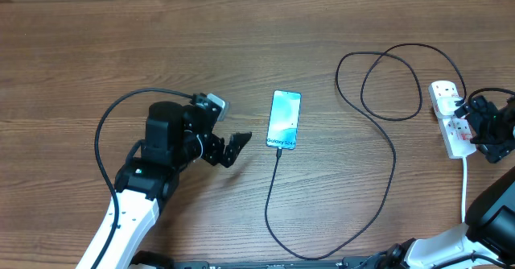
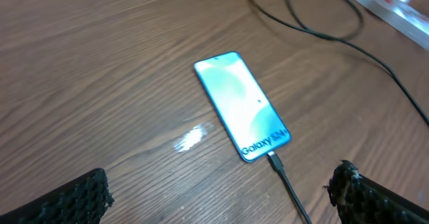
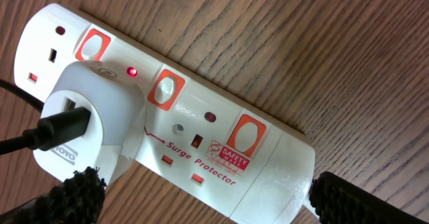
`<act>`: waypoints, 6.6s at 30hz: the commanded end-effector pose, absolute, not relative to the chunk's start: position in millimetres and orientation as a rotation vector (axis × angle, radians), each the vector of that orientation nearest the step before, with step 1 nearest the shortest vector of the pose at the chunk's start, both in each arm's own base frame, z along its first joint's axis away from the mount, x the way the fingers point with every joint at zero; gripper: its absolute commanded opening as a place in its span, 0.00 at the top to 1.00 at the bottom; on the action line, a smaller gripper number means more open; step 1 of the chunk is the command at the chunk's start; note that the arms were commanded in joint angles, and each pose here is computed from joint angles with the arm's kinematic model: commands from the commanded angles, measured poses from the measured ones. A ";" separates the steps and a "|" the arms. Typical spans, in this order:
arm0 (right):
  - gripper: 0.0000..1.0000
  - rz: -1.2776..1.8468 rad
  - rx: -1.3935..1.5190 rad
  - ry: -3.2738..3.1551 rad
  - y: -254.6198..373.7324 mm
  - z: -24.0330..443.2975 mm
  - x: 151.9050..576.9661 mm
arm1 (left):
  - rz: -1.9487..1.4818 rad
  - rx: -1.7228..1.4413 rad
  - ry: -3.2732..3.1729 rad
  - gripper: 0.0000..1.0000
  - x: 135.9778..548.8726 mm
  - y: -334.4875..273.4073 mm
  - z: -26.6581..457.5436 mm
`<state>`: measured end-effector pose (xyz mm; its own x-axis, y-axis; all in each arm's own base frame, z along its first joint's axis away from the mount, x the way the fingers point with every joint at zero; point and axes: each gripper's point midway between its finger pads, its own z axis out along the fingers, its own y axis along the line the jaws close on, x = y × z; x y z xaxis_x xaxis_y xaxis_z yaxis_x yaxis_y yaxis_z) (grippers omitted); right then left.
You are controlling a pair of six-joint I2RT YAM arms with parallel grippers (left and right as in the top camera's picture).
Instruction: Plug charger to phone and switch on socket
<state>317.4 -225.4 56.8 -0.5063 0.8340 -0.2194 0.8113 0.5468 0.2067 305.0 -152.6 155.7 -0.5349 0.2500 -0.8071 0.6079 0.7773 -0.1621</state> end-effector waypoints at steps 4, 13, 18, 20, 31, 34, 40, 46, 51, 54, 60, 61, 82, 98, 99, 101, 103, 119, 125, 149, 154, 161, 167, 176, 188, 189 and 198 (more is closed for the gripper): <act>0.00 0.106 1.351 2.479 -226.0 64.0 316.9 | -0.576 0.766 2.041 0.00 291.3 -161.1 153.4; 0.00 0.105 1.351 2.479 -226.1 64.0 316.8 | -0.575 0.763 2.027 0.00 287.5 -160.2 136.4; 0.00 0.105 1.351 2.479 -226.1 64.0 316.8 | -0.578 0.764 1.995 0.00 284.0 -160.6 126.7; 0.00 0.106 1.351 2.479 -226.0 64.0 316.9 | -0.579 0.766 1.976 0.00 281.7 -160.7 122.7; 0.00 0.105 1.351 2.479 -226.1 64.0 316.8 | -0.566 0.760 1.929 0.00 264.9 -154.8 110.1; 0.00 0.105 1.351 2.479 -226.1 64.0 316.8 | -0.562 0.727 1.931 0.00 265.3 -149.6 111.6; 0.00 0.106 1.351 2.479 -226.0 64.0 316.9 | -0.541 0.616 1.968 0.00 263.3 -133.0 103.8; 0.00 0.106 1.351 2.479 -226.0 64.0 316.9 | -0.485 0.587 1.903 0.00 258.0 -124.4 100.2; 0.00 0.105 1.351 2.479 -226.1 64.0 316.8 | -0.454 0.540 1.846 0.00 250.5 -117.2 94.2; 0.00 0.105 1.351 2.479 -226.1 64.0 316.8 | -0.442 0.521 1.859 0.00 247.0 -113.5 89.5; 0.00 0.106 1.351 2.479 -226.0 64.0 316.9 | -0.402 0.494 1.874 0.00 244.4 -106.3 89.4; 0.00 0.106 1.351 2.479 -226.0 64.0 316.9 | -0.397 0.483 1.877 0.00 243.8 -104.6 90.0; 0.00 0.105 1.351 2.479 -226.1 64.0 316.8 | -0.289 0.212 1.821 0.00 240.6 -68.3 115.7; 0.00 0.105 1.351 2.479 -226.1 64.0 316.8 | -0.101 0.150 1.644 0.00 243.1 -37.7 155.2; 0.00 0.105 1.351 2.479 -226.1 64.0 316.8 | -0.094 0.139 1.645 0.00 243.5 -34.9 155.2; 0.00 0.106 1.351 2.479 -226.0 64.0 316.9 | -0.077 0.120 1.647 0.00 244.2 -29.3 155.2; 0.00 0.105 1.351 2.479 -226.1 64.0 316.8 | -0.068 0.111 1.647 0.00 244.5 -26.7 155.1; 0.00 0.105 1.351 2.479 -226.1 64.0 316.8 | -0.070 0.145 1.641 0.00 244.2 -30.4 156.0; 0.00 0.105 1.351 2.479 -226.1 64.0 316.8 | -0.070 0.145 1.642 0.00 244.2 -30.4 155.9; 0.00 0.105 1.351 2.479 -226.1 64.0 316.8 | -0.069 0.145 1.642 0.01 244.2 -30.3 155.8; 0.00 0.105 1.351 2.479 -226.1 64.0 316.8 | -0.070 0.145 1.642 0.00 244.2 -30.4 155.8; 0.00 0.105 1.351 2.479 -226.1 64.0 316.8 | -0.069 0.146 1.642 0.00 244.2 -30.4 155.8; 0.00 0.105 1.351 2.479 -226.1 64.0 316.8 | -0.069 0.145 1.642 0.00 244.2 -30.3 155.8; 0.00 0.105 1.351 2.478 -226.1 64.1 316.9 | -0.070 0.145 1.642 0.00 244.2 -30.4 155.8; 0.00 0.101 1.349 2.468 -227.4 68.1 316.6 | -0.070 0.145 1.642 0.00 244.2 -30.4 155.9; 0.00 0.099 1.345 2.461 -227.8 71.2 316.6 | -0.070 0.145 1.642 0.00 244.2 -30.4 155.8; 0.00 0.056 1.251 2.327 -228.0 133.1 318.8 | -0.070 0.145 1.642 0.01 244.2 -30.4 155.9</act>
